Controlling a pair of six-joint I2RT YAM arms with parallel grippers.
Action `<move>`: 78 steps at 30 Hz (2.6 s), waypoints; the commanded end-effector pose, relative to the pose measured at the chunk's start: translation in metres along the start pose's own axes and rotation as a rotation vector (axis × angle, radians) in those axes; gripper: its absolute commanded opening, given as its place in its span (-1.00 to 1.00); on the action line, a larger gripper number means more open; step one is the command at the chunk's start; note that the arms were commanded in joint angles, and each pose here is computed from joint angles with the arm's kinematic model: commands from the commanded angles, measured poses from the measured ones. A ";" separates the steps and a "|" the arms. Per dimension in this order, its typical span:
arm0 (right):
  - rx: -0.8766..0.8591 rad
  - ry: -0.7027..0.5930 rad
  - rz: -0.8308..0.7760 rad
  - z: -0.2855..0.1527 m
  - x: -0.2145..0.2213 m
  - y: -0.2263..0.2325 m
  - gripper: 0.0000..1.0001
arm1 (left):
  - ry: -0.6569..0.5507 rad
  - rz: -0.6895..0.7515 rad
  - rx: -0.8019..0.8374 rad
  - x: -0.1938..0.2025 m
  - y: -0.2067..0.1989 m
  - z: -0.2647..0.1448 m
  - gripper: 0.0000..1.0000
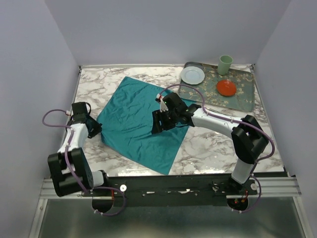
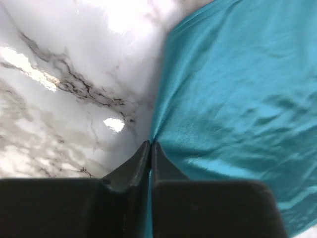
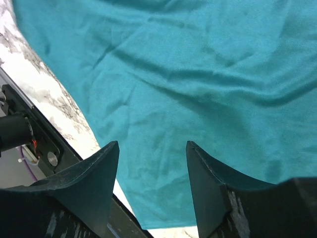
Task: Fold the napkin, place the utensils inside, and roll it up
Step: Flatten the napkin out
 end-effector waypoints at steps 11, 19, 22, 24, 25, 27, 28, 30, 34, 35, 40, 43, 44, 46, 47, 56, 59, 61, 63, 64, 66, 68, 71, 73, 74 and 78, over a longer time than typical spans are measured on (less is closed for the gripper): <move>-0.017 -0.025 -0.016 -0.005 -0.005 0.005 0.30 | -0.352 0.232 -0.090 -0.036 -0.059 -0.084 0.97; -0.009 -0.005 0.002 0.004 -0.004 0.001 0.30 | -0.212 0.438 0.196 -0.020 -0.106 -0.077 0.88; -0.022 -0.005 0.002 0.001 -0.005 0.004 0.30 | -0.006 0.549 0.293 0.010 -0.139 -0.048 0.80; -0.016 -0.015 -0.001 -0.002 -0.006 0.004 0.30 | 0.063 0.568 0.279 0.019 -0.150 -0.029 0.53; -0.013 -0.020 -0.001 -0.004 -0.006 0.003 0.30 | 0.069 0.560 0.273 0.019 -0.151 -0.024 0.27; 0.004 -0.022 0.006 -0.006 -0.003 -0.003 0.30 | 0.054 0.555 0.241 0.012 -0.152 -0.010 0.19; 0.007 -0.032 0.003 -0.010 -0.004 -0.003 0.30 | 0.063 0.559 0.235 0.012 -0.153 -0.007 0.12; 0.020 -0.038 0.010 -0.013 -0.003 -0.008 0.30 | 0.117 0.536 0.215 0.021 -0.150 0.002 0.06; 0.026 -0.051 0.015 -0.017 -0.005 -0.010 0.30 | 0.111 0.396 0.188 0.036 -0.133 0.005 0.25; 0.024 -0.053 0.013 -0.017 -0.006 -0.009 0.30 | 0.089 0.371 0.204 0.041 -0.128 0.002 0.25; 0.029 -0.052 0.012 -0.018 -0.005 -0.011 0.29 | 0.096 0.231 0.253 0.054 -0.127 0.004 0.11; 0.035 -0.048 0.008 -0.017 -0.002 -0.012 0.29 | 0.094 0.199 0.279 0.058 -0.129 0.009 -0.09; 0.036 -0.049 0.009 -0.018 -0.002 -0.013 0.29 | 0.089 0.197 0.289 0.057 -0.131 0.010 -0.10; 0.037 -0.053 0.007 -0.020 -0.002 -0.013 0.29 | 0.088 0.186 0.290 0.057 -0.132 0.011 -0.10; 0.043 -0.052 0.005 -0.019 0.000 -0.014 0.29 | 0.098 0.181 0.283 0.059 -0.131 0.014 -0.10; 0.047 -0.062 -0.002 -0.023 -0.001 -0.014 0.29 | 0.101 0.171 0.258 0.058 -0.130 0.029 -0.26; 0.053 -0.069 -0.005 -0.025 -0.003 -0.015 0.29 | 0.081 0.167 0.244 0.054 -0.127 0.026 -0.63; 0.053 -0.070 -0.008 -0.025 -0.003 -0.015 0.29 | 0.042 0.164 0.217 0.046 -0.122 0.022 -1.00; 0.051 -0.072 -0.009 -0.025 -0.005 -0.015 0.29 | -0.046 0.158 0.141 0.029 -0.110 0.010 -1.00; 0.049 -0.067 -0.011 -0.024 -0.004 -0.014 0.29 | -0.080 0.155 0.111 0.023 -0.105 0.004 -1.00; 0.034 -0.063 -0.015 -0.024 -0.005 -0.011 0.29 | -0.197 0.141 0.006 0.004 -0.083 -0.016 -1.00; 0.025 -0.055 -0.018 -0.021 -0.005 -0.010 0.29 | -0.295 0.124 -0.097 -0.010 -0.057 -0.038 -1.00; 0.029 -0.048 -0.018 -0.018 -0.005 -0.013 0.29 | -0.376 0.043 -0.188 -0.021 -0.020 -0.063 -1.00; 0.038 -0.043 -0.016 -0.017 -0.005 -0.015 0.29 | -0.405 -0.061 -0.258 -0.023 0.018 -0.066 -1.00; 0.058 -0.046 0.000 -0.018 -0.007 -0.022 0.29 | -0.448 -0.122 -0.237 -0.026 0.029 -0.079 -0.96; 0.079 -0.057 0.074 -0.024 -0.011 -0.038 0.29 | -0.603 -0.232 -0.283 -0.039 0.077 -0.110 -0.25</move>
Point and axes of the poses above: each gripper's point midway between its finger pads, its own z axis out along the fingers, its own y axis along the line the jaws close on, x = y × z, the point moved 1 cm from there along -z, back along the fingers, and after that the axes turned 3 degrees about z, right-handed, at the moved point
